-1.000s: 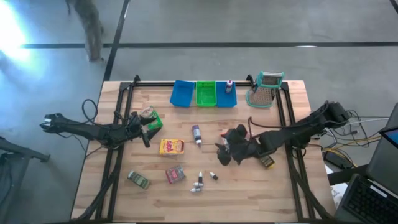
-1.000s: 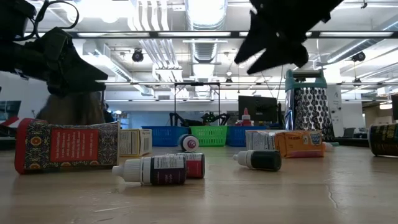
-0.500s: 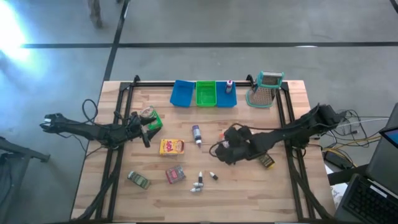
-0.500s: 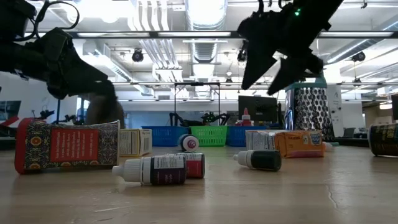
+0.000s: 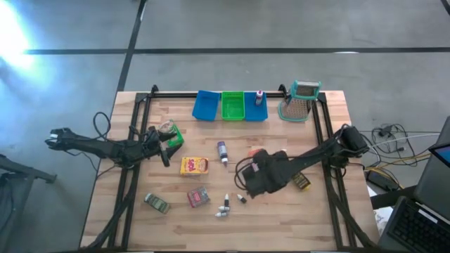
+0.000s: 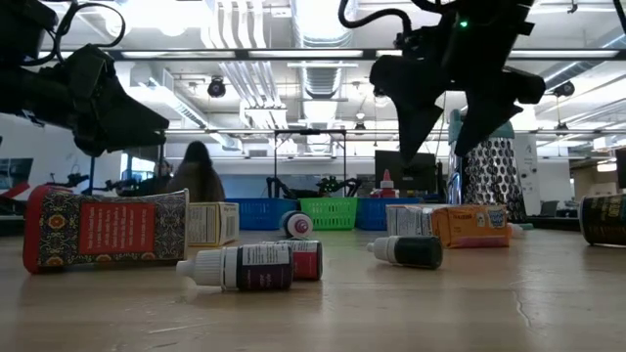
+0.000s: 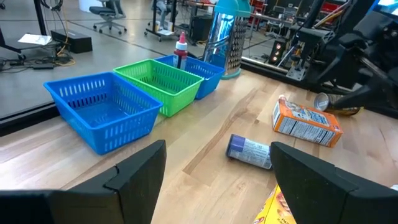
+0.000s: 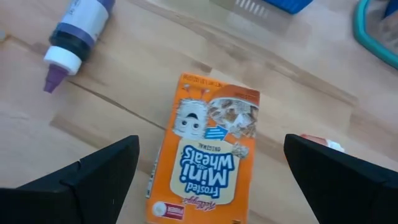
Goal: Pick & Place Kitchen Items
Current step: Put the orange cereal box into the left blue bin
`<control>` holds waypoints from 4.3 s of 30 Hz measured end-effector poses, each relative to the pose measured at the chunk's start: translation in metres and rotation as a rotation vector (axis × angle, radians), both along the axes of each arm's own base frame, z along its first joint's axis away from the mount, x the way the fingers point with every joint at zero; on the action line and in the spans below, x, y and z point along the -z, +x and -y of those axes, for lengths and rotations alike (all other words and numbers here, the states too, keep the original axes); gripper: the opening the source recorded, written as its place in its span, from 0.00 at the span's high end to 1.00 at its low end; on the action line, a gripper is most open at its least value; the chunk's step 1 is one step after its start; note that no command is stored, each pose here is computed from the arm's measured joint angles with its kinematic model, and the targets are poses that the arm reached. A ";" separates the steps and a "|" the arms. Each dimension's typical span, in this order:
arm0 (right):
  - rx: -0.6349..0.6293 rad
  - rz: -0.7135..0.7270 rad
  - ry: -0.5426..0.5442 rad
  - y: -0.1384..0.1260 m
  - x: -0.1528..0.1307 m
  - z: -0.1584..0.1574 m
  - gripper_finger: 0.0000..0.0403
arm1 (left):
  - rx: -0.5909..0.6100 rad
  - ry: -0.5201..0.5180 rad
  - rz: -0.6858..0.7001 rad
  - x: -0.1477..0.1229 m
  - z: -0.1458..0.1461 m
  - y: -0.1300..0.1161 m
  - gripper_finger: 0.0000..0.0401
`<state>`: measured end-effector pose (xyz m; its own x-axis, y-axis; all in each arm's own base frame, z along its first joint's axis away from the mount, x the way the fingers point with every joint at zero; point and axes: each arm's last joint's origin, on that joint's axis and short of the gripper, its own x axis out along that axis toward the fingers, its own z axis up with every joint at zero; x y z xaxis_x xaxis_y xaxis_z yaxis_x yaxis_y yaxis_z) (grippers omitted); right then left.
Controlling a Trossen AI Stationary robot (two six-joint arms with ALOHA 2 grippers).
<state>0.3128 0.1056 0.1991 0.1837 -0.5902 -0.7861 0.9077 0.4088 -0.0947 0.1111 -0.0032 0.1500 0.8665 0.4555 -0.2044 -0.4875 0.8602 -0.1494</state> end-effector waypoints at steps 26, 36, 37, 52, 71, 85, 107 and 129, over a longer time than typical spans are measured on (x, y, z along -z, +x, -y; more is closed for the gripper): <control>0.058 0.122 0.118 -0.016 0.036 -0.007 0.01 | 0.000 0.000 0.000 0.000 0.000 0.000 0.27; 0.051 0.149 0.134 -0.018 0.048 -0.006 0.01 | 0.000 0.000 0.000 0.000 0.000 0.000 0.27; 0.051 0.153 0.136 -0.019 0.049 -0.006 0.01 | 0.000 0.000 0.000 0.000 0.000 0.000 0.27; 0.051 0.143 0.121 -0.018 0.046 -0.006 0.01 | 0.000 0.000 0.001 0.000 0.000 0.000 0.27; 0.066 0.152 0.074 -0.025 0.042 -0.009 0.01 | 0.000 0.000 0.000 0.000 0.000 0.000 0.27; 0.064 0.148 0.093 -0.026 0.050 -0.009 0.01 | 0.000 0.000 -0.001 0.000 0.000 0.000 0.27; 0.040 0.201 0.120 -0.035 0.077 -0.004 0.01 | 0.001 0.000 -0.001 0.000 0.000 0.000 0.27; -0.030 0.157 0.094 -0.042 0.089 0.000 0.01 | 0.000 0.000 -0.001 0.000 0.000 0.000 0.27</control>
<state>0.2710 0.1058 0.1105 0.3254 -0.5077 -0.7977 0.8955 0.4363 0.0876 0.1110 -0.0032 0.1499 0.8664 0.4551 -0.2054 -0.4873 0.8605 -0.1487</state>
